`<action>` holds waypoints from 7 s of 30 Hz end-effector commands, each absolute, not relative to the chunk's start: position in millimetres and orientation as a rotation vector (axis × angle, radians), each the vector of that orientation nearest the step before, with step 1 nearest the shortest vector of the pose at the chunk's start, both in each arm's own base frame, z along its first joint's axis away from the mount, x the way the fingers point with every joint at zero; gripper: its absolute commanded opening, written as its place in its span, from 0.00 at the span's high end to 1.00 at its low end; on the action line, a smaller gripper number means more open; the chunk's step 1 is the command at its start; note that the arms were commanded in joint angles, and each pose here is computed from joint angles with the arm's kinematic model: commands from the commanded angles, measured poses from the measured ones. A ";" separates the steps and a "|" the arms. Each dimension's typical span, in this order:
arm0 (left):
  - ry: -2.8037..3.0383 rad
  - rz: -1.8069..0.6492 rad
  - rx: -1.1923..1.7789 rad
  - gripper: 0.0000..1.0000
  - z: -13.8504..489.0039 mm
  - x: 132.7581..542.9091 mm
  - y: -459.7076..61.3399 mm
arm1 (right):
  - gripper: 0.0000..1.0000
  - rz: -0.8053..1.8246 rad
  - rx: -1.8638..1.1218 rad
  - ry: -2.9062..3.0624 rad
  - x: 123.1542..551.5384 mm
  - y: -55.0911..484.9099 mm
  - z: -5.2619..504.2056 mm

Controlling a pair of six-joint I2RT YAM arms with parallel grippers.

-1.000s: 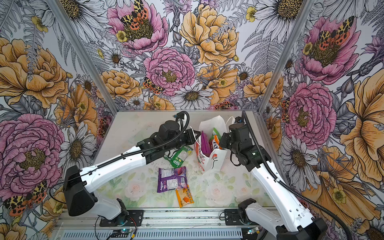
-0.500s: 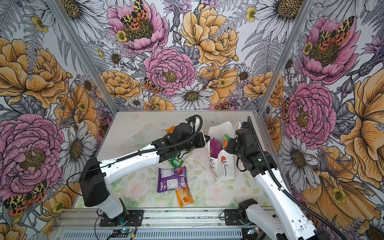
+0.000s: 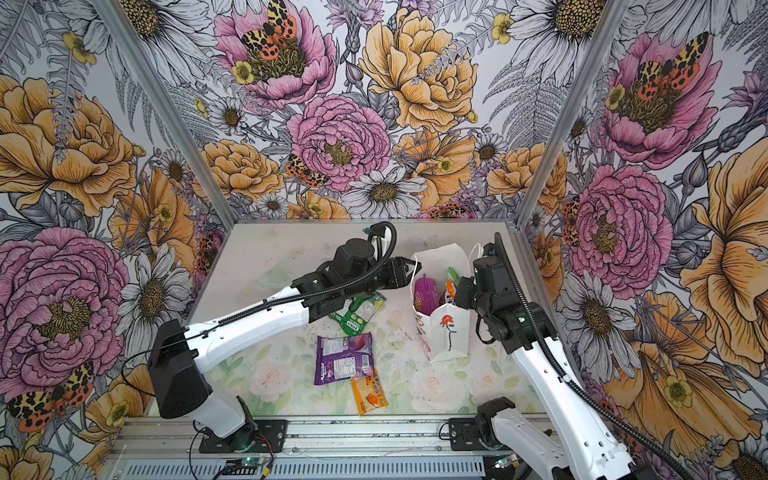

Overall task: Place the snacks into the paper bag
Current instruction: Place the paper bag at the middle-right of the table, then pick up the snack from the center of the table, then place the snack in the paper bag.

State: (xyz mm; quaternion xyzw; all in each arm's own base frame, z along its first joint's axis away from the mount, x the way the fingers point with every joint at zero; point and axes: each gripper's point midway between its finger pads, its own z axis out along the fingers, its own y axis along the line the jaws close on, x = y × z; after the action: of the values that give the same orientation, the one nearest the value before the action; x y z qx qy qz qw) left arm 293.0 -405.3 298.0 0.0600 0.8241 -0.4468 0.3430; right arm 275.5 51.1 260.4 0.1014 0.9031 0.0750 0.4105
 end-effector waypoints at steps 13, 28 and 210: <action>2.108 -1.023 0.108 0.35 297.6 275.1 -328.7 | 1.00 0.158 0.228 2.178 283.6 45.5 295.5; 2.278 -0.664 -0.370 0.29 176.5 276.6 -142.1 | 1.00 0.136 0.225 2.170 277.6 40.5 290.9; 2.246 -1.394 0.351 1.00 280.6 272.6 -503.7 | 1.00 0.251 0.121 2.137 274.5 72.9 297.9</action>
State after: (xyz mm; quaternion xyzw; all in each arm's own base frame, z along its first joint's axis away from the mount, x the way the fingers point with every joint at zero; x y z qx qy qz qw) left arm 262.5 -499.8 253.3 0.1224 0.8410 -0.4817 0.2136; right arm 269.1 73.8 276.0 0.0345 0.8961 0.0856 0.4341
